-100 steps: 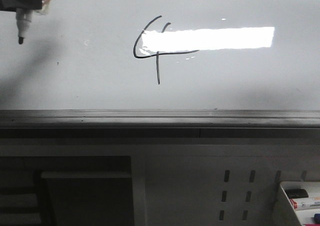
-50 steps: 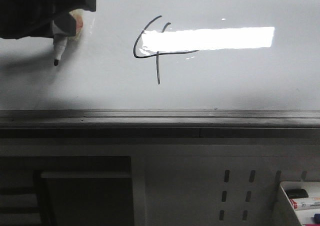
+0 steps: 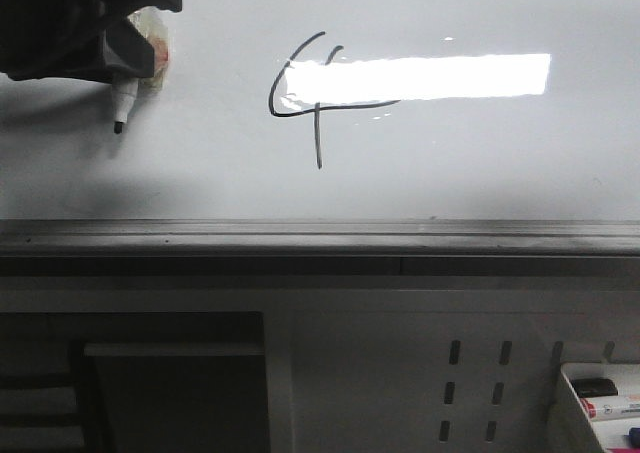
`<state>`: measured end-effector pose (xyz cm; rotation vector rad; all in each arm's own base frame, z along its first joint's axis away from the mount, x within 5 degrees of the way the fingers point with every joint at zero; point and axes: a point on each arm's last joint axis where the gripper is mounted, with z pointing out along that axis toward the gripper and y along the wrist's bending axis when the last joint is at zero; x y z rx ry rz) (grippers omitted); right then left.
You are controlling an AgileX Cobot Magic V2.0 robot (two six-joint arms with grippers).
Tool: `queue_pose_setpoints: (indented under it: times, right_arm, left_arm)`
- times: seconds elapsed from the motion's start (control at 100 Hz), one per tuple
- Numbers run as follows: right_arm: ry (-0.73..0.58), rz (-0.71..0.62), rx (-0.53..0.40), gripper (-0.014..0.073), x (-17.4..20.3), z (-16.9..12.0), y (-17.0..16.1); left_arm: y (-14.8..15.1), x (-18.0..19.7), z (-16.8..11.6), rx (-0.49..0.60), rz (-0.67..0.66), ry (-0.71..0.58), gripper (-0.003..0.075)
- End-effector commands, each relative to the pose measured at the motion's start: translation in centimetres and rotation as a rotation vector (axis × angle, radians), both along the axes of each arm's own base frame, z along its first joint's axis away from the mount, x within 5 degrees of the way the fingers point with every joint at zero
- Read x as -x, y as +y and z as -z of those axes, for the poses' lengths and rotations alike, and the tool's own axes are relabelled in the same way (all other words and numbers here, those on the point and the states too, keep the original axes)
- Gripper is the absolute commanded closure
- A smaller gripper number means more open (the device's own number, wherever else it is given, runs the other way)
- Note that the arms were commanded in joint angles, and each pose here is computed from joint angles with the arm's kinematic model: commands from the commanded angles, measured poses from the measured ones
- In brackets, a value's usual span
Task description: Write number 4 on whiteboard
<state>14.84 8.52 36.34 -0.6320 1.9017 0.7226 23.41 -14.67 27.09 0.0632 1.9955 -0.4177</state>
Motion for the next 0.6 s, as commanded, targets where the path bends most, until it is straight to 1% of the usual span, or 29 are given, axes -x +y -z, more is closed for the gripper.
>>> queue_pose_setpoints:
  times: [0.0, 0.34, 0.46, 0.53, 0.59]
  right_arm:
    - [-0.043, 0.027, -0.057, 0.0126, 0.03, -1.31, -0.11]
    - [-0.047, 0.034, -0.058, 0.0126, -0.02, -1.34, -0.15]
    - [-0.047, 0.034, -0.058, 0.0126, -0.02, -1.34, -0.15]
    - [-0.047, 0.034, -0.058, 0.0126, -0.02, -1.34, -0.15]
    - [-0.048, 0.035, -0.059, 0.0126, -0.03, -1.35, -0.16]
  left_arm:
    - [0.21, -0.48, -1.65, 0.021, -0.033, -0.062, 0.0741]
    - [0.14, -0.45, -1.62, 0.022, -0.026, -0.058, 0.0740]
    - [-0.12, -0.34, -1.57, 0.010, 0.012, -0.056, 0.0736]
    - [-0.28, -0.28, -1.58, -0.011, 0.041, -0.065, 0.0696]
    - [-0.30, -0.27, -1.58, -0.013, 0.045, -0.067, 0.0625]
